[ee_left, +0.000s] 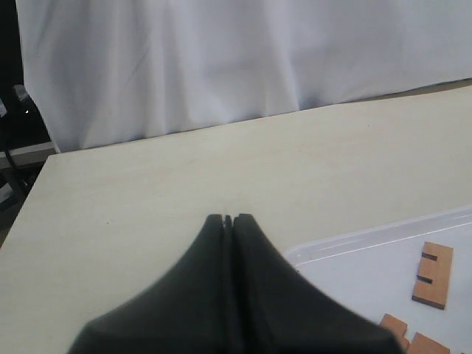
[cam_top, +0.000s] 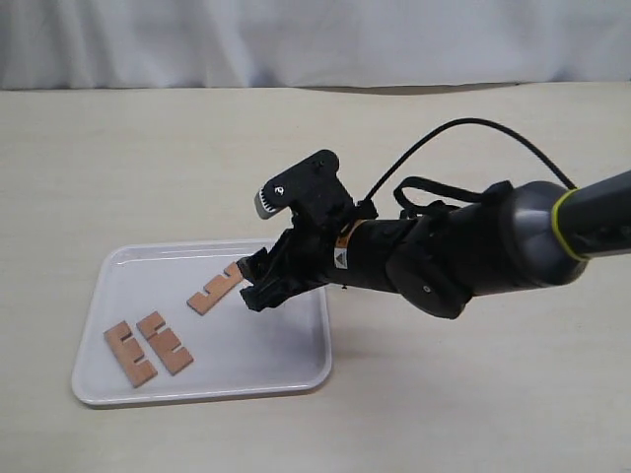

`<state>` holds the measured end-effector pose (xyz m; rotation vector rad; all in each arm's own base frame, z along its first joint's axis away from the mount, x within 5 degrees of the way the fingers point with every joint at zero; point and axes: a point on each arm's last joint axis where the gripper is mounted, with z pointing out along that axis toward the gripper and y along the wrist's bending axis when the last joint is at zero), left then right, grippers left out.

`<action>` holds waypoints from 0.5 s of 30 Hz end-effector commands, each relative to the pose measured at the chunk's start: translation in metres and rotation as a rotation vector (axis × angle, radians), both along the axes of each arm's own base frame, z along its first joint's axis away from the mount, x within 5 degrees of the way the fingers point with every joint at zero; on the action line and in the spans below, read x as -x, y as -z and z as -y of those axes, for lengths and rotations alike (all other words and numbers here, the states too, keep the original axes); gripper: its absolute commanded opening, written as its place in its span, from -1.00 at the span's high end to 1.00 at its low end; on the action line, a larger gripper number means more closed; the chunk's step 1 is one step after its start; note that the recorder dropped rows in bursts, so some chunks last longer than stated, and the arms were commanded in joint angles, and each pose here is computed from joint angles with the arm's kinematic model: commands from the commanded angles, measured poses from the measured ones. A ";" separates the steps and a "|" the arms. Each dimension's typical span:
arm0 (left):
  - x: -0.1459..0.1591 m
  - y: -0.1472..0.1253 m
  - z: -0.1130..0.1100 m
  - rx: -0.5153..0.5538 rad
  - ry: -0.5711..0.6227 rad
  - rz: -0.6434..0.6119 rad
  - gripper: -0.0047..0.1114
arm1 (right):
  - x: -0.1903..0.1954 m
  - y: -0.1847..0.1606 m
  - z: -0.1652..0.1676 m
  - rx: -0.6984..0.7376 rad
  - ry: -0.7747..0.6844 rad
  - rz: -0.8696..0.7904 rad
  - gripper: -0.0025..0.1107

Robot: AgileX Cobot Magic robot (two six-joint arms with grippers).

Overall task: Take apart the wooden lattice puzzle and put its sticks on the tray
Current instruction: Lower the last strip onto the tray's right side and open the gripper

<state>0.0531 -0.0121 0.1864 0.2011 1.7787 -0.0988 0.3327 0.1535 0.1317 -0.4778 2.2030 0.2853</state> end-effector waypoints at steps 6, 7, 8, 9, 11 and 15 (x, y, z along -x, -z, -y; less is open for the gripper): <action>0.000 0.000 -0.001 -0.002 -0.011 0.009 0.92 | -0.007 0.026 -0.003 0.078 -0.042 -0.050 -0.86; 0.000 0.000 -0.001 -0.002 -0.011 0.009 0.92 | -0.009 0.025 -0.003 0.083 -0.040 -0.054 -0.92; 0.000 0.000 -0.001 -0.002 -0.011 0.009 0.92 | -0.010 0.024 -0.004 0.089 -0.037 -0.063 -0.95; 0.000 0.000 -0.001 -0.002 -0.011 0.009 0.92 | -0.012 0.021 -0.004 0.096 -0.034 -0.070 -0.97; 0.000 0.000 -0.001 -0.002 -0.011 0.009 0.92 | -0.015 0.014 -0.004 0.106 -0.027 -0.081 -0.98; 0.000 0.000 -0.001 -0.002 -0.011 0.009 0.92 | -0.019 -0.004 -0.006 0.132 -0.003 -0.126 -0.98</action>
